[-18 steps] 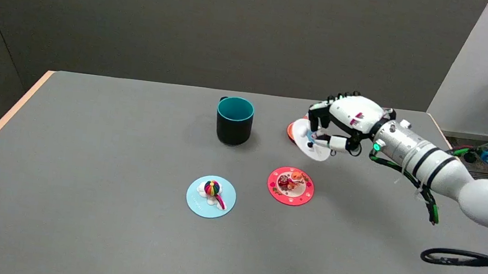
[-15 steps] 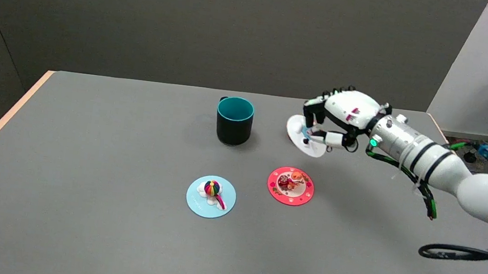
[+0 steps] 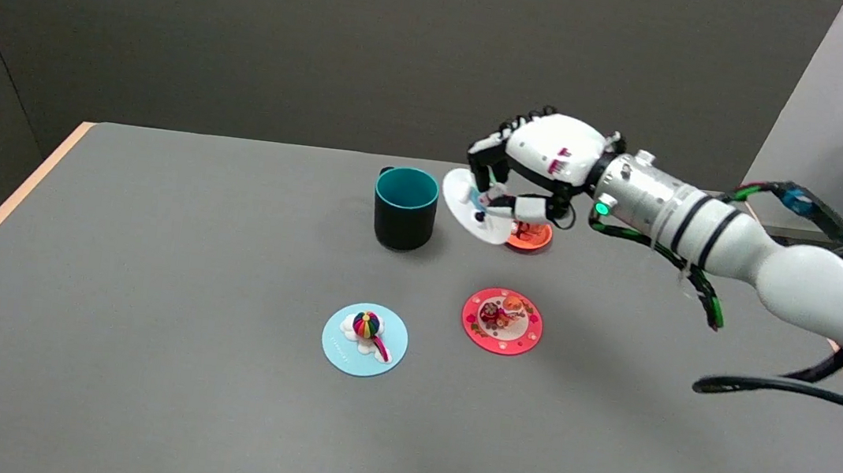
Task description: Place the white cup lid onto the cup.
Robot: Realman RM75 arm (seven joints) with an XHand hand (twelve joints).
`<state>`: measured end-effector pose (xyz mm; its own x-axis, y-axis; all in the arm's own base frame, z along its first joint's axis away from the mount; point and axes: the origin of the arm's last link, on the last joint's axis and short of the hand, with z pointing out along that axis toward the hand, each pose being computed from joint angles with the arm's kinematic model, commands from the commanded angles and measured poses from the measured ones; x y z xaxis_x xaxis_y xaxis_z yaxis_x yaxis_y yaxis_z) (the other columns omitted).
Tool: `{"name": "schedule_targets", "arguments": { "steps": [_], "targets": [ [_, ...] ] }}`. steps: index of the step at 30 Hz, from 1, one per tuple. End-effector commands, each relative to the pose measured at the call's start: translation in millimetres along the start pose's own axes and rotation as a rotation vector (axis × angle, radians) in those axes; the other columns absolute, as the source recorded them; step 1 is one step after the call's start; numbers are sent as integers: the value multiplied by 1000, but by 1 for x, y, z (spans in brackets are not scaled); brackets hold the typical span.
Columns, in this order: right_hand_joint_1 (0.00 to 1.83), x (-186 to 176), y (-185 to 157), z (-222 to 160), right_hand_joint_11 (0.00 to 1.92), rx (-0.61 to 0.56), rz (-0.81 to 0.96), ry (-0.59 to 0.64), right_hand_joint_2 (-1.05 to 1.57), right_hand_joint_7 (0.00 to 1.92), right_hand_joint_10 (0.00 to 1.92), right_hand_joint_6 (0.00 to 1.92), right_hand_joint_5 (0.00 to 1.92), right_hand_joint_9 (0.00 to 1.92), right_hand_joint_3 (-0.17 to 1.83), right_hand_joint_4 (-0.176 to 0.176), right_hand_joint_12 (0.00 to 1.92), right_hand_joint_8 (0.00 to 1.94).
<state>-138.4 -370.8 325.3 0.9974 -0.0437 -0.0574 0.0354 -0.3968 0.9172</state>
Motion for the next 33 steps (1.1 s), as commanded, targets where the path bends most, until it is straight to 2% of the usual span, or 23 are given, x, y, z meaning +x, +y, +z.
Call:
{"name": "schedule_targets", "arguments": {
  "steps": [1, 11, 33],
  "targets": [
    [1141, 29, -23, 56, 494, 123, -112, -14, 1156, 741, 1017, 1320, 749, 673, 189, 30, 1179, 1458],
    [1145, 33, -23, 85, 499, 105, -87, 4, 1147, 751, 1026, 1312, 757, 683, 197, 31, 1183, 1441],
    [1142, 46, -27, 125, 481, 137, -237, -75, 1152, 740, 1059, 1318, 754, 675, 196, 29, 1209, 1462]
  ]
}}
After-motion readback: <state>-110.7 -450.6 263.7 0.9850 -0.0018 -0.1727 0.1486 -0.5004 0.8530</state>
